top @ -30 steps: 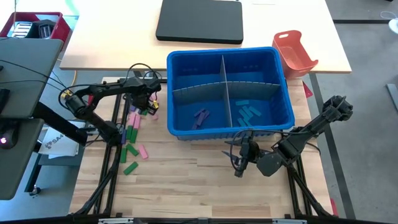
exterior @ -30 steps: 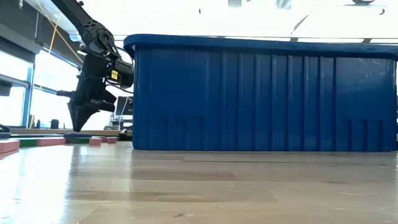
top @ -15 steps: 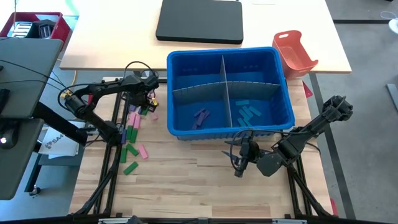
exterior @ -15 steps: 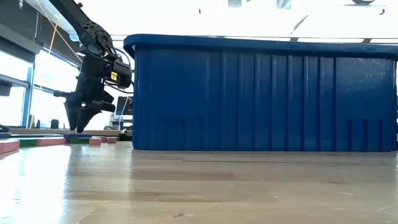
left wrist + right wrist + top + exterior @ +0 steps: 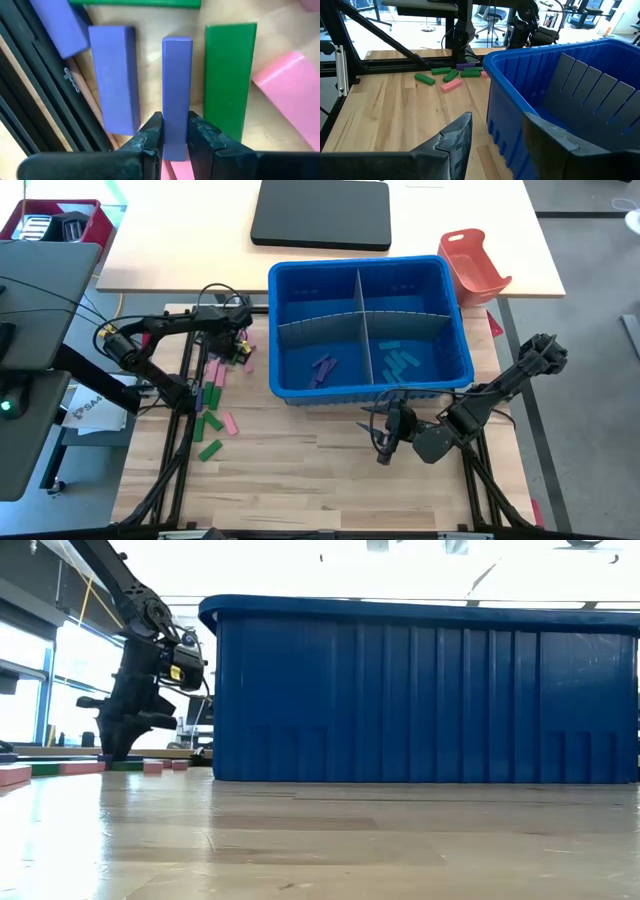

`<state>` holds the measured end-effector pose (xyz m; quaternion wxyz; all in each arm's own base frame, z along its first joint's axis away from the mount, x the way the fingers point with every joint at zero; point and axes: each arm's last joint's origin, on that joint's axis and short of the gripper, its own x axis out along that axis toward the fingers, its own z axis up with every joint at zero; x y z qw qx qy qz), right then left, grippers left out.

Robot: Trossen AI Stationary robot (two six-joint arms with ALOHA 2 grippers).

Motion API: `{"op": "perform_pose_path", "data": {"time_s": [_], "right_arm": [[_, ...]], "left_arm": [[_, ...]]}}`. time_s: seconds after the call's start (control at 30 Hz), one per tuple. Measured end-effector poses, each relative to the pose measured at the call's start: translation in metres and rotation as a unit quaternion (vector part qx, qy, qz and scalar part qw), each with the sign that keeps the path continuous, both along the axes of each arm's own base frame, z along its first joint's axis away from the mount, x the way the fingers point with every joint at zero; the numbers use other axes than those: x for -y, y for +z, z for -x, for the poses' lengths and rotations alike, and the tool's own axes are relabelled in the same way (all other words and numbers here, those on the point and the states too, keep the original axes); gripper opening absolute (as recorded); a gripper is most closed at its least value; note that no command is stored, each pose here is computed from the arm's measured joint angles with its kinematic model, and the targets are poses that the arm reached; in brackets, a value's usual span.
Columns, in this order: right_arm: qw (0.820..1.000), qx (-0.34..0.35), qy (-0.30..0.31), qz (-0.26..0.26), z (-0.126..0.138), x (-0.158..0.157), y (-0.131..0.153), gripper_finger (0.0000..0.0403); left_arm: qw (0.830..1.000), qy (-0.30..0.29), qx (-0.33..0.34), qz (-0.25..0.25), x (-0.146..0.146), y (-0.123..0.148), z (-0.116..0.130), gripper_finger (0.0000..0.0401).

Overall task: Sort blocks
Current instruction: Put the purple block into the blue bin with the other purple block

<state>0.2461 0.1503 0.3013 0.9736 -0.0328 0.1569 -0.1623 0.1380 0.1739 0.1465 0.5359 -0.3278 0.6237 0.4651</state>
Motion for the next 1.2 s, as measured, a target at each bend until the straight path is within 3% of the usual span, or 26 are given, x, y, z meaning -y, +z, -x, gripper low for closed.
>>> {"op": "perform_pose_path", "data": {"time_s": [0.2, 0.4, 0.6, 0.77, 0.9, 1.0, 1.1, 1.2], "right_arm": [[1.0, 0.001, -0.001, 0.001, 0.0, 0.0, 0.0, 0.0169], [1.0, 0.003, -0.01, 0.004, 0.0, 0.001, 0.0, 0.0169], [1.0, 0.004, -0.012, 0.006, 0.0, 0.001, 0.0, 0.0169], [1.0, 0.005, -0.02, 0.009, -0.001, 0.002, 0.0, 0.0169], [1.0, 0.005, -0.026, 0.009, -0.002, 0.005, 0.0, 0.0169], [1.0, 0.005, -0.027, 0.008, -0.003, 0.007, 0.0, 0.0169], [1.0, 0.004, -0.024, 0.005, -0.004, 0.007, 0.0, 0.0169], [1.0, 0.003, -0.022, 0.004, -0.004, 0.007, 0.0, 0.0169]], "left_arm": [[0.998, -0.013, 0.014, -0.055, -0.003, 0.035, -0.006, 0.005], [0.983, -0.024, 0.112, -0.145, 0.01, 0.114, -0.009, 0.005], [0.942, -0.067, 0.261, -0.201, 0.047, 0.204, -0.022, 0.005], [0.901, -0.136, 0.343, -0.228, 0.078, 0.253, -0.057, 0.005], [0.883, -0.203, 0.365, -0.215, 0.092, 0.265, -0.106, 0.005], [0.88, -0.254, 0.352, -0.194, 0.095, 0.26, -0.149, 0.005], [0.883, -0.288, 0.332, -0.162, 0.091, 0.241, -0.194, 0.005], [0.898, -0.288, 0.311, -0.122, 0.083, 0.212, -0.233, 0.005]]}}
